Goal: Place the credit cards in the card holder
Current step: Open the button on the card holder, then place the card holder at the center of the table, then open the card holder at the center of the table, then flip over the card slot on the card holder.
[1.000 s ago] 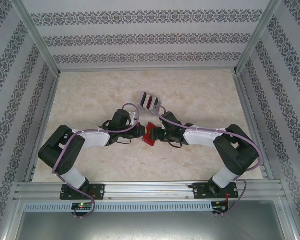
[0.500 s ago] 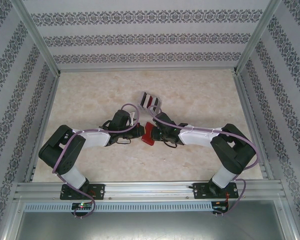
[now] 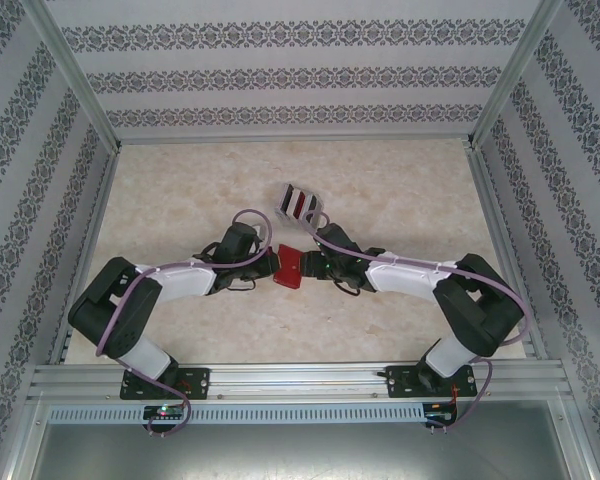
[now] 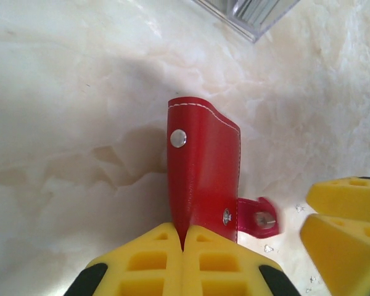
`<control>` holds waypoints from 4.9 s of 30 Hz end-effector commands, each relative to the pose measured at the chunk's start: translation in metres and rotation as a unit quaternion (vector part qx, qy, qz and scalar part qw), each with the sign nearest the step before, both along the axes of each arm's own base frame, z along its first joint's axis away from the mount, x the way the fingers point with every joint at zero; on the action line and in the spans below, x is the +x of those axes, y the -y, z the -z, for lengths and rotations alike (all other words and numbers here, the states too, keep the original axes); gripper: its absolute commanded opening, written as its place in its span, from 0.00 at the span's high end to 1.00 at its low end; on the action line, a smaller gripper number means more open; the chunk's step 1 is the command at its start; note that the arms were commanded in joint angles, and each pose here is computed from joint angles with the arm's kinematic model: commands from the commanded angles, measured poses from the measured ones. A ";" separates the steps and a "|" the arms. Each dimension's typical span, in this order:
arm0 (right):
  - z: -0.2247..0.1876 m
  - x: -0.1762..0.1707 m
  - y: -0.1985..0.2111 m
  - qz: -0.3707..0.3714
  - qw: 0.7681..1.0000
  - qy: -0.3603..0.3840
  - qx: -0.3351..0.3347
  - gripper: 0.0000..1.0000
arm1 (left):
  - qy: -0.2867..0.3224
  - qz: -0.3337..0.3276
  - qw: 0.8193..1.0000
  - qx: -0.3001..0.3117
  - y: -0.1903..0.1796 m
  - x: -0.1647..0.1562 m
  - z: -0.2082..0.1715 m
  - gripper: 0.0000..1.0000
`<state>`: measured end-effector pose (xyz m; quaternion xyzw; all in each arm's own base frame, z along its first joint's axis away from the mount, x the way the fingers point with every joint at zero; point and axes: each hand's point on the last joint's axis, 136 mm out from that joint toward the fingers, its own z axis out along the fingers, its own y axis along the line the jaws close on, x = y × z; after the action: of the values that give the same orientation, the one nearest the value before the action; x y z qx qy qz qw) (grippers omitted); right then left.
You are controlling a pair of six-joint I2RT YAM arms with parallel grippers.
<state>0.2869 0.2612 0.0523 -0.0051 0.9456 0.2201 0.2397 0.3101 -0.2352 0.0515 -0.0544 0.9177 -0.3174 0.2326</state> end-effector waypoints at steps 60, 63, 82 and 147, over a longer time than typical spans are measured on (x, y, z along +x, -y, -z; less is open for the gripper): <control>-0.092 0.018 -0.047 -0.027 0.989 0.094 0.113 1.00 | 0.028 0.029 0.999 -0.014 0.004 -0.003 -0.015 0.14; -0.090 0.015 -0.047 -0.022 0.988 0.087 0.122 1.00 | 0.027 0.025 0.999 -0.010 0.002 -0.003 -0.012 0.14; -0.079 0.005 -0.040 -0.015 0.989 0.083 0.118 1.00 | 0.029 -0.016 0.996 -0.086 -0.010 0.005 -0.020 0.11; 0.008 -0.016 0.022 0.000 0.998 -0.046 0.035 0.52 | 0.000 -0.020 1.000 0.000 -0.026 0.007 0.004 1.00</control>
<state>0.2754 0.2420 0.0552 0.0211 0.9417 0.2593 0.2134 0.3136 -0.2120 0.0498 -0.0733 0.9132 -0.3231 0.2373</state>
